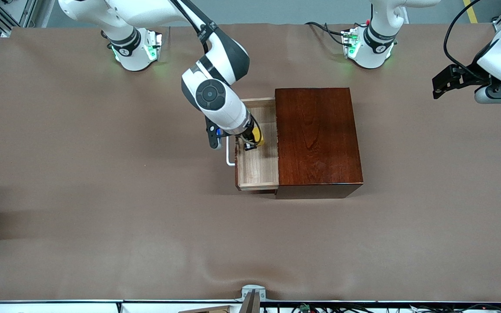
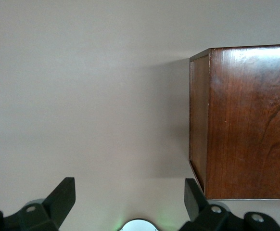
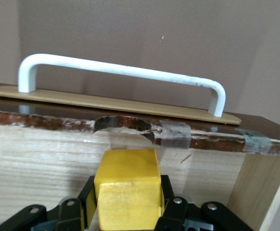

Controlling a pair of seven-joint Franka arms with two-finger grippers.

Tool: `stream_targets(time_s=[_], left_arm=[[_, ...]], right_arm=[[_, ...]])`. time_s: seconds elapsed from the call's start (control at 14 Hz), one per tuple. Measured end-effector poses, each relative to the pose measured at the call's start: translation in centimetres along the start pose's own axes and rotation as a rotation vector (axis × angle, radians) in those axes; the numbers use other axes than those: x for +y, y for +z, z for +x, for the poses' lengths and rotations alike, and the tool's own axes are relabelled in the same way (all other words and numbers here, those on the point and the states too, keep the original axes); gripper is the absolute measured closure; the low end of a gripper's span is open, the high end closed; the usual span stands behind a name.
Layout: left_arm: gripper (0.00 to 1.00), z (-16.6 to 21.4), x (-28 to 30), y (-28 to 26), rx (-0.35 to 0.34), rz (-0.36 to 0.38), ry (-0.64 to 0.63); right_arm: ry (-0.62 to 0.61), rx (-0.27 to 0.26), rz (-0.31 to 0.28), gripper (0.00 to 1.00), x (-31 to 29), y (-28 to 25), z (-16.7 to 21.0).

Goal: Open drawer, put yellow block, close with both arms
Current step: 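Lower the cube into the drawer and open the right gripper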

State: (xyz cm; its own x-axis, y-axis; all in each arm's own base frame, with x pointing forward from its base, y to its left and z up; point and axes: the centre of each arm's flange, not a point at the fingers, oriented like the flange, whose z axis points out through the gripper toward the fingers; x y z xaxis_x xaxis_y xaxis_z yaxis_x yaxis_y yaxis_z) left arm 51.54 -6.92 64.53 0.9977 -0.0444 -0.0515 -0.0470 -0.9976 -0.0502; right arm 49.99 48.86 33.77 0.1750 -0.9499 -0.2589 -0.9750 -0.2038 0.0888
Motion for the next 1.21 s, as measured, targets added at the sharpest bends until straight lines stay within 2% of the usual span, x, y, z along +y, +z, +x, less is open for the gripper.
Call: stream_targets(time_s=[0.36,0.5,0.71,1.21], left_arm=[[0.00,0.0,0.0,0.0,0.000,0.000,0.000],[0.00,0.0,0.1,0.0,0.000,0.000,0.001],[0.00,0.0,0.2,0.0,0.000,0.000,0.003],[0.00,0.0,0.2,0.0,0.000,0.000,0.004]], right_arm=[[-0.019,0.026,0.000,0.45,0.3,0.6,-0.4],[-0.017,0.040,0.001,0.30,0.2,0.5,0.0],[-0.056,0.093,0.024,0.01,0.2,0.5,0.0],[-0.043,0.093,0.051,0.00,-1.5,-2.7,0.5]])
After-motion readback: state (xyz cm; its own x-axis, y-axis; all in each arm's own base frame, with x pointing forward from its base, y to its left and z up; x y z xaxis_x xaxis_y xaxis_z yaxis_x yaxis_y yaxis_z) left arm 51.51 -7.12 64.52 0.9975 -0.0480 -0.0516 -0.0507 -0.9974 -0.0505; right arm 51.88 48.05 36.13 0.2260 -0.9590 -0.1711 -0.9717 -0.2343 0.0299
